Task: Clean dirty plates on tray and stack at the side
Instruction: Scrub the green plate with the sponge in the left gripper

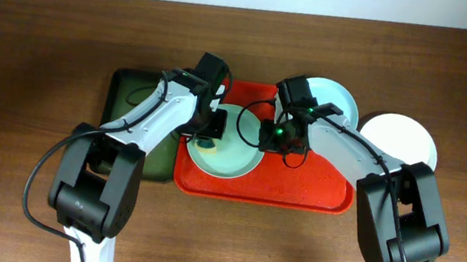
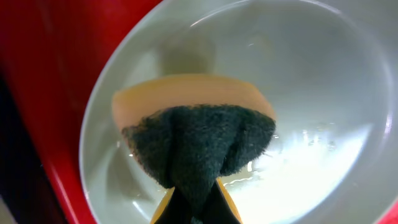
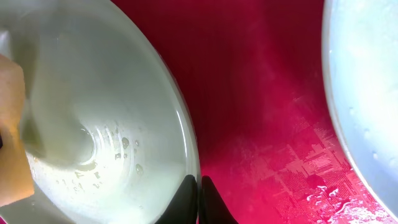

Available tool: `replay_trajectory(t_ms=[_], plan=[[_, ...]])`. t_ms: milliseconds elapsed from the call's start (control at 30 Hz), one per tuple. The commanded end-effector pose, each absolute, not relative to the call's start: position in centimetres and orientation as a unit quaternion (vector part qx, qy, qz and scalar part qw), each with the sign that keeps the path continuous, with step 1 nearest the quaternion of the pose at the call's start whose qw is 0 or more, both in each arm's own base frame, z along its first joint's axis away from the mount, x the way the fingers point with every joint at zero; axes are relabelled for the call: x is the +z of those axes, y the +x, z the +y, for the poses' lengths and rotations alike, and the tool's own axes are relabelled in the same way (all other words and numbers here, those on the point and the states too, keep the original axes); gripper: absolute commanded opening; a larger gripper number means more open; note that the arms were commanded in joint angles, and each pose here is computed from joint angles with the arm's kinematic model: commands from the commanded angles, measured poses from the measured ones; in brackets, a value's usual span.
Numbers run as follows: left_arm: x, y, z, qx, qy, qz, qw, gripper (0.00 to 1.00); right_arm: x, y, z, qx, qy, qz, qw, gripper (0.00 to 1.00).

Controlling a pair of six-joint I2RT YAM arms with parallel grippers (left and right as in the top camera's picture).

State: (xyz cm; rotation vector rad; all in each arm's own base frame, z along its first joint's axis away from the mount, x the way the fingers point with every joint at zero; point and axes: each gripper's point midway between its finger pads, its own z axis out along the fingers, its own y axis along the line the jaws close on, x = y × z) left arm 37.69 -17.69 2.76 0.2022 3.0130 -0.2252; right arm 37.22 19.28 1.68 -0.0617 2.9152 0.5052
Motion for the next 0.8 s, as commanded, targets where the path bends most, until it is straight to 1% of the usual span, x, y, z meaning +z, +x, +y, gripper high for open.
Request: replay_trajectory(t_ms=[0,100,167,233,367,467,567,667,767], plan=[[1.6,37.0,-16.7,-0.050,0.050,0.996,0.047,0.00,2.1,36.8,19.3,0.171,-0.021,0.981,0.093,0.04],[0.1,36.2,-16.3,-0.047,0.045,0.997,0.036,0.00,2.1,36.8,19.3,0.171,-0.021,0.981,0.094,0.04],[-1.2,35.5,-16.3,-0.052,0.017,0.998,0.034,0.00,2.1,36.8,19.3,0.171,-0.021,0.981,0.093,0.04],[-2.2,34.3,-18.7,-0.129,0.023,0.991,0.018,0.00,2.1,36.8,19.3,0.171,-0.021,0.981,0.094,0.04],[-0.2,33.7,-23.9,-0.285,0.044,0.958,-0.004,0.00,2.1,36.9,19.4,0.171,-0.021,0.981,0.094,0.04],[1.0,34.0,-25.5,-0.335,0.056,0.940,0.001,0.00,2.1,36.9,19.4,0.171,-0.021,0.981,0.094,0.04],[2.9,35.2,-25.0,-0.329,0.057,0.942,0.025,0.00,2.1,36.9,19.4,0.173,-0.022,0.980,0.094,0.04],[7.4,37.5,-21.7,-0.236,0.044,0.964,0.110,0.00,2.1,36.9,19.4,0.173,-0.022,0.980,0.095,0.04],[11.5,38.5,-18.6,-0.160,0.029,0.969,0.184,0.00,2.2,36.9,19.5,0.173,-0.022,0.980,0.096,0.04]])
